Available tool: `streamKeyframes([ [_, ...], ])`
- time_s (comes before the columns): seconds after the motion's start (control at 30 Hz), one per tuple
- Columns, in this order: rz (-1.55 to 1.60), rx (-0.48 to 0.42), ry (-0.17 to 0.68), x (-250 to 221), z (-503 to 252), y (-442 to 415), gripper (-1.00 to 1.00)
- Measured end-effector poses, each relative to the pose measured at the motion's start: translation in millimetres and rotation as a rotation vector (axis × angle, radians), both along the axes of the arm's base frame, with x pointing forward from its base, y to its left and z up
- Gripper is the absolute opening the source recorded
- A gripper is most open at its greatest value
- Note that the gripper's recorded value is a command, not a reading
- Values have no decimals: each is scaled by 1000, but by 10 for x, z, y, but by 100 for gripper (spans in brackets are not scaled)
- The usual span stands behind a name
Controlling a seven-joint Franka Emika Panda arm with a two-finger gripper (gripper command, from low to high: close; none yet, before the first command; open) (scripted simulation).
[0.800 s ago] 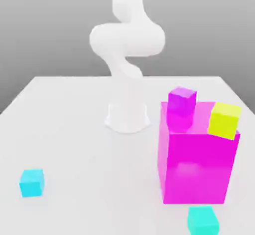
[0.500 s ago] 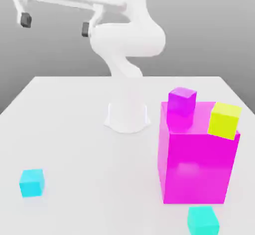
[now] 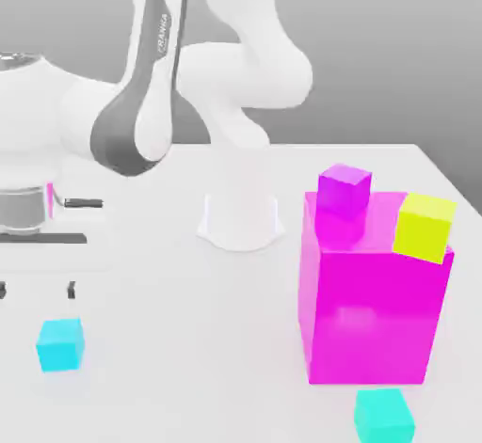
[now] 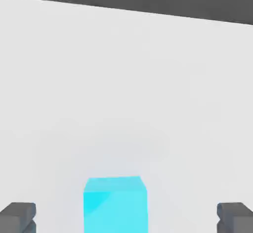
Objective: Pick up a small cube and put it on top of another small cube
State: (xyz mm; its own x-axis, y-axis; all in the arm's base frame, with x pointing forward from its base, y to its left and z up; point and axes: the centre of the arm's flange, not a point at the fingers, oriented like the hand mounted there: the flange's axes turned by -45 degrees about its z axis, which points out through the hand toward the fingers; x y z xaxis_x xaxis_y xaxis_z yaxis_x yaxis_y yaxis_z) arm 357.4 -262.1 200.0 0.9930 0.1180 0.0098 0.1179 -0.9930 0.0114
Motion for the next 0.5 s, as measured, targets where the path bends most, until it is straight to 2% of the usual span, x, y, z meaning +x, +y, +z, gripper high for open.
streamKeyframes([
  [0.17, 4, 10, 10, -52, -606, -14, 0],
  [0.2, 5, 10, 11, -57, -669, -11, -100],
  [0.4, 4, 12, 13, -61, -702, -8, -100],
  [0.5, 4, 12, 11, -49, -482, -15, -100],
])
